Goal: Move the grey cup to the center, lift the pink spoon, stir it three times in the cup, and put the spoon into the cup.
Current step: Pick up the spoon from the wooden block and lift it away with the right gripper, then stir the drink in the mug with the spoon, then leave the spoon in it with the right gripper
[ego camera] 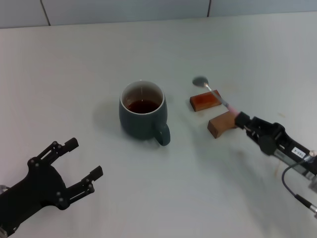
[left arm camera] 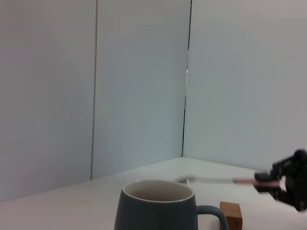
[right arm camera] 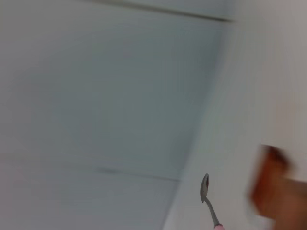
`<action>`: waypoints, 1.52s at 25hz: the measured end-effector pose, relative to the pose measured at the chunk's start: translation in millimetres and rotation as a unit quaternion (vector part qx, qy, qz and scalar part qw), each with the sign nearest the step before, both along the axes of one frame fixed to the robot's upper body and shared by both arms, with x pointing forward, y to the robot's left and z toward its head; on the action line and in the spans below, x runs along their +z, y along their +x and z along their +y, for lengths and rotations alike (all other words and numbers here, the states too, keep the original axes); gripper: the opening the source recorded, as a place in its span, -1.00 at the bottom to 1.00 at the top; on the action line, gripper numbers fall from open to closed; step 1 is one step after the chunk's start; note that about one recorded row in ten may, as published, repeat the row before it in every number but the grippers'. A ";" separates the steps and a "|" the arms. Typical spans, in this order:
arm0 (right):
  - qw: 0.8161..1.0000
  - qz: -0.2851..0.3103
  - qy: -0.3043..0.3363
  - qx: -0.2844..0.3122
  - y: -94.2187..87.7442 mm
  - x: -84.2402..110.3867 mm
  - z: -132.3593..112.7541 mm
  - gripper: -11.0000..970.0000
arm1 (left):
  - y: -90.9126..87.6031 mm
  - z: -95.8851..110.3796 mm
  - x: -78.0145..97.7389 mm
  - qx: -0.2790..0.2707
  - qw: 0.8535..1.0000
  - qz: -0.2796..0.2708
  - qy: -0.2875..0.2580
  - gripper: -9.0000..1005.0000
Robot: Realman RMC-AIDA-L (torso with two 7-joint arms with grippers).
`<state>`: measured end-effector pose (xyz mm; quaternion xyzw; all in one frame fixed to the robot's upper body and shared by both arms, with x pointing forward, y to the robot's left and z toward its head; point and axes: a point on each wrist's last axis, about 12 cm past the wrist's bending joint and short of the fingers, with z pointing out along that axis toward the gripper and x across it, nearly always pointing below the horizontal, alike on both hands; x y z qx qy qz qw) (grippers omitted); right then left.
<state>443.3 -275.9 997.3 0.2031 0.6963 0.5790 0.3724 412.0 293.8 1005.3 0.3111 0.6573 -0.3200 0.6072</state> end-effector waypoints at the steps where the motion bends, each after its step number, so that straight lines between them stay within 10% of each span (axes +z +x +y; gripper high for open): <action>1: 0.999 -0.036 -0.023 0.005 2.7 3.5 1.5 -0.71 | 0.0 0.0 0.0 0.000 1.000 0.000 0.000 0.71; 8: 0.947 -0.260 -0.188 0.004 32.5 31.7 -5.7 -0.74 | -2.3 -1.1 -0.9 -0.005 1.000 0.002 0.001 0.71; 15: 0.881 -0.409 -0.217 0.096 63.1 111.2 -53.3 -0.74 | -4.4 0.2 -3.0 -0.002 1.000 0.008 0.006 0.71; 21: 0.854 -0.406 -0.238 0.222 89.2 153.3 -58.5 -0.74 | -4.0 2.1 -3.1 -0.001 1.000 0.008 0.010 0.71; 25: 0.802 -0.388 -0.291 0.350 117.1 191.1 -33.6 -0.74 | -3.8 3.1 -3.1 0.001 1.000 0.007 0.013 0.71; 38: 0.681 -0.308 -0.452 0.486 179.8 267.4 43.5 -0.74 | -0.8 1.8 -2.8 0.003 1.000 0.006 0.013 0.71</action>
